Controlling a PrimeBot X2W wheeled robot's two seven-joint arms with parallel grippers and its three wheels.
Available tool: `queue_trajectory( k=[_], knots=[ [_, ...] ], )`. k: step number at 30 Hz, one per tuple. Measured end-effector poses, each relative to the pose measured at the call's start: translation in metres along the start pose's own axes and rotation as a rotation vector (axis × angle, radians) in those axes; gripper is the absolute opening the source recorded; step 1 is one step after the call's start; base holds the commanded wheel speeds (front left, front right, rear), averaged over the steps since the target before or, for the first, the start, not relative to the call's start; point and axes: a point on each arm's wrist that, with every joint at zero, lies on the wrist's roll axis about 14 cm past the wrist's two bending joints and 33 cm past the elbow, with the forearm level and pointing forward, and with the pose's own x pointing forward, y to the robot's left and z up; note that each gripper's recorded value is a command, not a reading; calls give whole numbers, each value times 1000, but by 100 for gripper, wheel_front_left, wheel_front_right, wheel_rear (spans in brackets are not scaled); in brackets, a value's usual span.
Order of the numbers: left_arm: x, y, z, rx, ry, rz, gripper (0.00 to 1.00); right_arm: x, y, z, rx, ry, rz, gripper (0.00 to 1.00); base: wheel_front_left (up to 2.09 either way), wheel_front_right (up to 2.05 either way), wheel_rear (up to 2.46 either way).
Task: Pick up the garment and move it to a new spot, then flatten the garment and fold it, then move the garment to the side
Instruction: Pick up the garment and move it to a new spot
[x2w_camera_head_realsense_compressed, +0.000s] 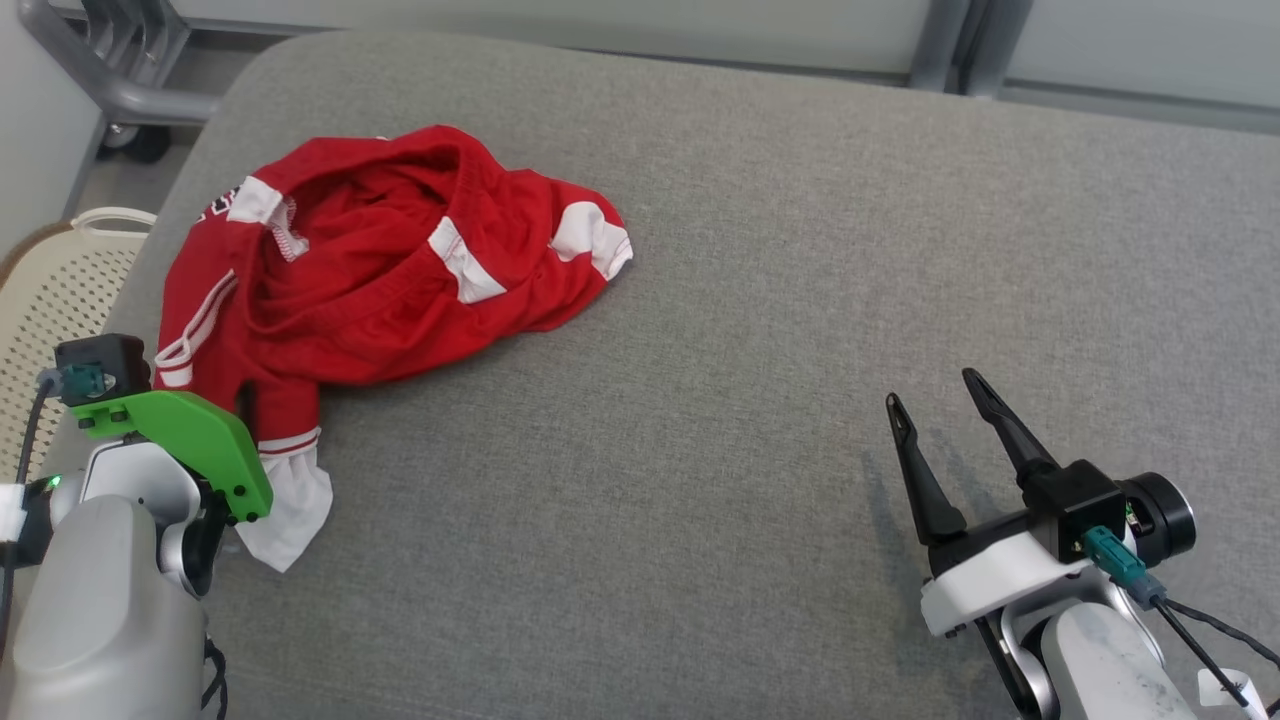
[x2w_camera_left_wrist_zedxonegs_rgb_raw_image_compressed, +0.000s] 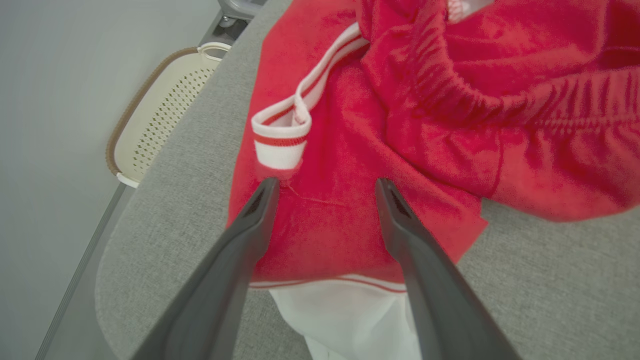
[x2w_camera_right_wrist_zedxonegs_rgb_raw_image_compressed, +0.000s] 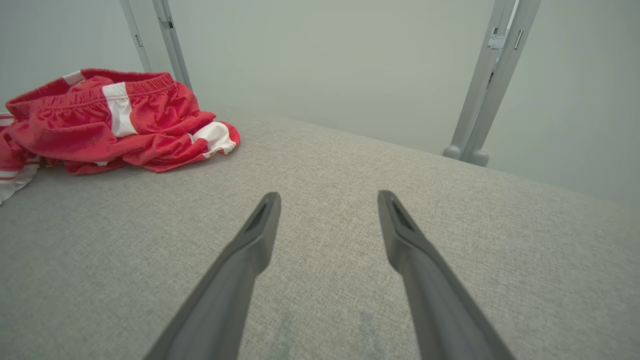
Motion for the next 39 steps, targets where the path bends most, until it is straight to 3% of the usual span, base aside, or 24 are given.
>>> queue_trajectory(
  k=[6, 7, 9, 18, 29, 39],
  knots=[
    [25, 11, -30, 37, 165, 65, 100, 1, -8, -24, 28, 51, -14, 100, 0, 0, 0],
    [27, 14, -35, 69, 190, 75, 46, 0, -11, -26, 33, 58, -24, 100, 0, 0, 0],
    [31, 14, -46, 84, 228, 85, 0, -4, -18, -30, 35, 69, -45, 100, 0, 0, 0],
    [29, 23, -43, 151, 204, 111, 0, -17, -29, -22, 36, 60, -97, 100, 0, 0, 0],
    [2, 79, 68, 238, -92, 258, 0, -24, -7, -9, 46, 40, -60, 100, 0, 0, 0],
    [-34, 81, 172, 181, -432, 272, 0, -34, -4, -1, 49, 26, -69, 100, 0, 0, 0]
  ],
)
